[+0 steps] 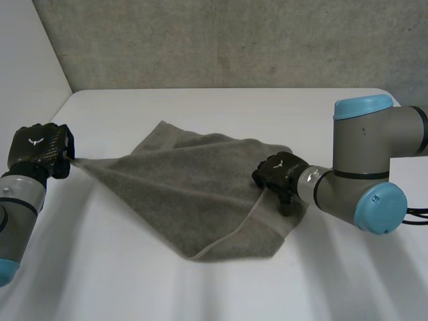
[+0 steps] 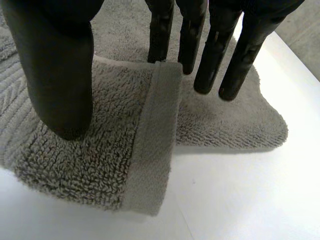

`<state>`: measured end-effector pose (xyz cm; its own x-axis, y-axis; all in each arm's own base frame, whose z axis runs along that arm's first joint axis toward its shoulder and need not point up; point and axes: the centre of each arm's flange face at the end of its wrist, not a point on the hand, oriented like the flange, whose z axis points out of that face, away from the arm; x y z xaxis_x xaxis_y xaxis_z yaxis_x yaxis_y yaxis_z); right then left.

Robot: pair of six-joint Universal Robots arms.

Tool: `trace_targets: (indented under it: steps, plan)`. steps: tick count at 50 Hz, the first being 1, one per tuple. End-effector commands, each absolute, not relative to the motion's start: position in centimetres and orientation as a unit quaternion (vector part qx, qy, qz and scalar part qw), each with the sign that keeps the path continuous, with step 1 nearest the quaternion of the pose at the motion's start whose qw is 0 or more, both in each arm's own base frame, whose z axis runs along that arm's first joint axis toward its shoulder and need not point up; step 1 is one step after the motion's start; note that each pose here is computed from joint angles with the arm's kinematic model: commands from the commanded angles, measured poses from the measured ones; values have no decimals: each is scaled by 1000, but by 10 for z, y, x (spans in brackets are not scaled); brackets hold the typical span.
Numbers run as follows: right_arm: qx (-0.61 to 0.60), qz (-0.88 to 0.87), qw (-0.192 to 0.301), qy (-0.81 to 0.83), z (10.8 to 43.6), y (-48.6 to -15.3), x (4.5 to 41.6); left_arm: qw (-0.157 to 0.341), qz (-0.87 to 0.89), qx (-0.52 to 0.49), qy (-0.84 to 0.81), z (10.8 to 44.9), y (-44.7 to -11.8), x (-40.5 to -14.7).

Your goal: Fold the laundry

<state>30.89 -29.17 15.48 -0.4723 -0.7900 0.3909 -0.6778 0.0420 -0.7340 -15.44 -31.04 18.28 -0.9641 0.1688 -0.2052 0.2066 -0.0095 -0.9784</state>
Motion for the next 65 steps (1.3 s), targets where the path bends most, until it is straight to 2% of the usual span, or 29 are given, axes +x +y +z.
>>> trace_targets:
  steps: [1, 11, 13, 14, 16, 17, 18, 19, 20, 21, 22, 24, 25, 26, 27, 28, 29, 33, 36, 37, 38, 40, 43, 45, 49, 51, 56, 62, 65]
  plan:
    - [-511, -466, 59, 720, 158, -290, 309, 14, -698, 133, 704, 183, -311, -154]
    - [-483, -484, 62, 727, 178, -292, 304, 14, -698, 134, 703, 183, -311, -154]
    - [-458, -518, 72, 719, 206, -293, 303, 15, -700, 135, 701, 184, -311, -155]
    - [-458, -518, 72, 719, 206, -293, 303, 15, -700, 135, 701, 184, -311, -155]
    - [-423, -573, 77, 698, 247, -299, 297, 16, -709, 134, 692, 192, -314, -155]
    - [-422, -574, 77, 698, 247, -299, 297, 16, -709, 134, 692, 192, -314, -155]
    - [-398, -614, 76, 678, 271, -306, 293, 18, -720, 134, 681, 201, -316, -155]
    - [-398, -614, 76, 677, 271, -306, 293, 21, -738, 133, 662, 217, -321, -156]
    - [-370, -664, 78, 645, 299, -312, 291, 21, -738, 133, 661, 217, -321, -156]
    - [-340, -716, 84, 604, 327, -316, 290, 19, -757, 133, 640, 234, -326, -159]
    - [-340, -716, 84, 604, 327, -316, 290, 19, -757, 133, 639, 235, -326, -159]
    - [-277, -817, 101, 496, 382, -320, 286, 20, -801, 121, 586, 279, -338, -162]
    - [-276, -818, 101, 495, 383, -320, 286, 20, -801, 121, 586, 279, -338, -162]
    - [-246, -856, 107, 442, 405, -319, 280, 13, -827, 115, 549, 309, -337, -166]
    - [-246, -856, 107, 441, 405, -319, 280, -2, -850, 104, 517, 336, -333, -170]
    - [-220, -886, 109, 393, 421, -318, 270, -2, -850, 104, 517, 337, -333, -170]
    - [-195, -909, 110, 351, 440, -313, 258, -13, -868, 86, 489, 361, -328, -170]
    - [-182, -911, 113, 354, 439, -308, 243, -28, -890, 53, 452, 393, -319, -166]
    - [-200, -870, 119, 434, 408, -307, 240, -33, -888, 48, 456, 396, -311, -165]
    - [-218, -837, 129, 484, 388, -303, 241, -32, -877, 50, 476, 385, -309, -164]
    - [-219, -837, 129, 485, 387, -303, 241, -32, -877, 50, 476, 385, -308, -164]
    - [-264, -771, 143, 561, 351, -290, 243, -38, -843, 67, 533, 357, -299, -165]
    - [-291, -747, 138, 581, 338, -283, 242, -53, -816, 99, 567, 342, -287, -169]
    - [-332, -727, 105, 592, 329, -272, 238, -56, -807, 108, 578, 340, -283, -167]
    - [-350, -747, 63, 562, 355, -256, 233, -53, -802, 115, 583, 347, -277, -161]
    - [-330, -784, 42, 525, 397, -237, 225, -42, -810, 111, 575, 365, -271, -152]
    - [-298, -800, 24, 521, 437, -230, 210, -30, -824, 103, 557, 395, -263, -144]
    - [-298, -775, 14, 557, 451, -223, 198, -30, -816, 102, 569, 405, -264, -144]
    - [-314, -726, 25, 612, 427, -245, 199, -31, -808, 103, 579, 400, -267, -144]
